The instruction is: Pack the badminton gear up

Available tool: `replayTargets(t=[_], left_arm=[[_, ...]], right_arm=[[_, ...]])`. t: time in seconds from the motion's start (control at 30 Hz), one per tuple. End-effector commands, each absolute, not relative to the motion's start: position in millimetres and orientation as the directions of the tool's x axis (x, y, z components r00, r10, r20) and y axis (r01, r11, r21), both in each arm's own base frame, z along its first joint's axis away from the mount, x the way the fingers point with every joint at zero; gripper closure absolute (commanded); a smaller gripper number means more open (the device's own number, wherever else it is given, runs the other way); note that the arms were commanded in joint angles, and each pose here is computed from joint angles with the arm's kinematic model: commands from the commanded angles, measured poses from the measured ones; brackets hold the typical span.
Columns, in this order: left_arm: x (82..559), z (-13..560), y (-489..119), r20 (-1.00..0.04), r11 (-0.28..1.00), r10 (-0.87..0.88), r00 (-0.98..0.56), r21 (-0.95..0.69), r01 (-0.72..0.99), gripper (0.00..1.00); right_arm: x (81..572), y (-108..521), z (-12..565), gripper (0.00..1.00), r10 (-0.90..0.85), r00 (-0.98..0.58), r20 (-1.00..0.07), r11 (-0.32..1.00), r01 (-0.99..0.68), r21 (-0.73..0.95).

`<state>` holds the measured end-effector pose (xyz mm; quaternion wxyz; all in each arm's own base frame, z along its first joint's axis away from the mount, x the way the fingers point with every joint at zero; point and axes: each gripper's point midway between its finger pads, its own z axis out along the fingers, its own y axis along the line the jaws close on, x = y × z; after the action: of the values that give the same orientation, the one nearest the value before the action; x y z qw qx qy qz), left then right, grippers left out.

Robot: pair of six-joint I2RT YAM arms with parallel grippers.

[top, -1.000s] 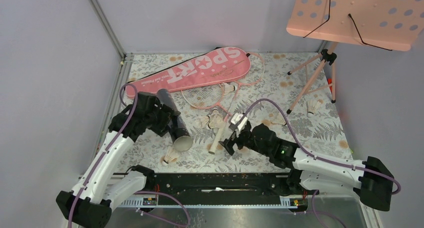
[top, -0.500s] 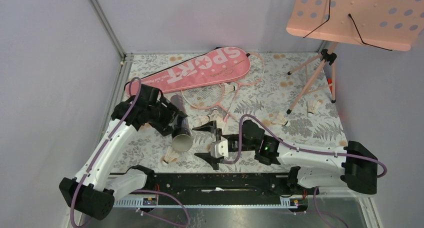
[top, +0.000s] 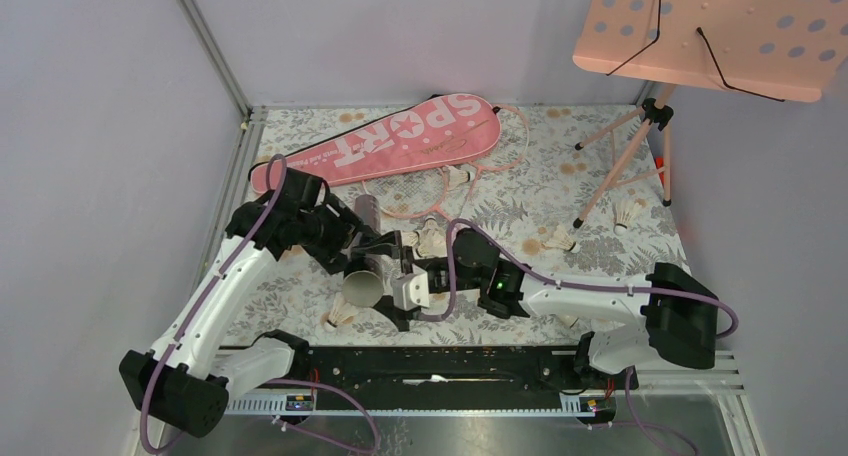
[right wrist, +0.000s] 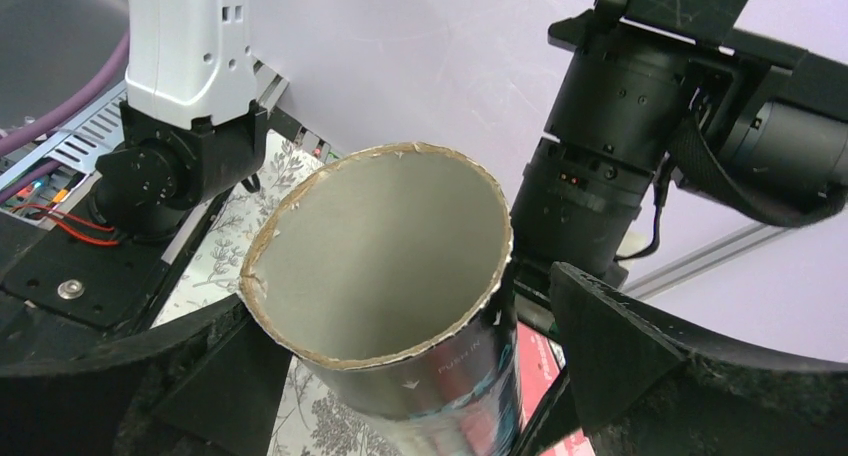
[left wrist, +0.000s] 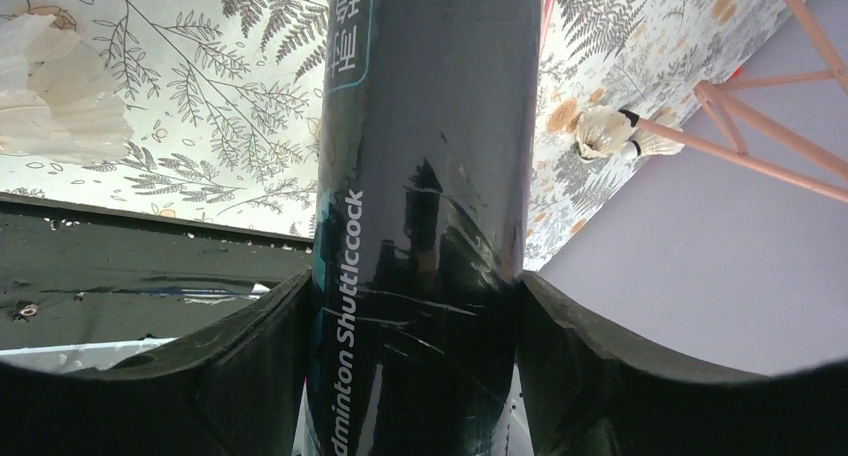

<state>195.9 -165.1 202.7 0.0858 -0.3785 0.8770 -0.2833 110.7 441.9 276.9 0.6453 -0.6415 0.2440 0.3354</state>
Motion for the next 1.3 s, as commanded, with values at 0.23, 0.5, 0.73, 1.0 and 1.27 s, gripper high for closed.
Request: replayTargets(t=[0.23,0.5,0.73,1.0,1.27], left_arm=[[189.2,218.2,-180.0,0.049,0.585,-0.629,-0.776,-0.629,-0.513,0.78],[188.4,226.5,-181.0,-0.014,0.631,-0.562,-0.827,-0.654,-0.418,0.24],[204.1,249.3,-167.8,-0.222,0.713,-0.511,-0.83,-0.65,-0.265,0.01],[232.1,284.0,-118.6,-0.512,0.799,-0.553,-0.657,-0.549,-0.245,0.01],[226.6,299.5,-100.9,-0.74,0.816,-0.519,-0.427,-0.578,0.009,0.01]], right_arm=[[127.7,457.8,316.3,0.24,0.16,0.705,-0.691,0.114,-0.708,-0.697],[140.9,439.6,356.1,0.38,0.223,0.61,-0.76,0.281,-0.787,-0.549],[161.7,418.6,381.9,0.38,0.267,0.44,-0.858,0.416,-0.855,-0.309],[188.3,386.2,389.7,0.4,0.273,0.177,-0.946,0.551,-0.834,0.003],[216.2,365.2,371.7,0.4,0.289,-0.009,-0.957,0.647,-0.735,0.202]])
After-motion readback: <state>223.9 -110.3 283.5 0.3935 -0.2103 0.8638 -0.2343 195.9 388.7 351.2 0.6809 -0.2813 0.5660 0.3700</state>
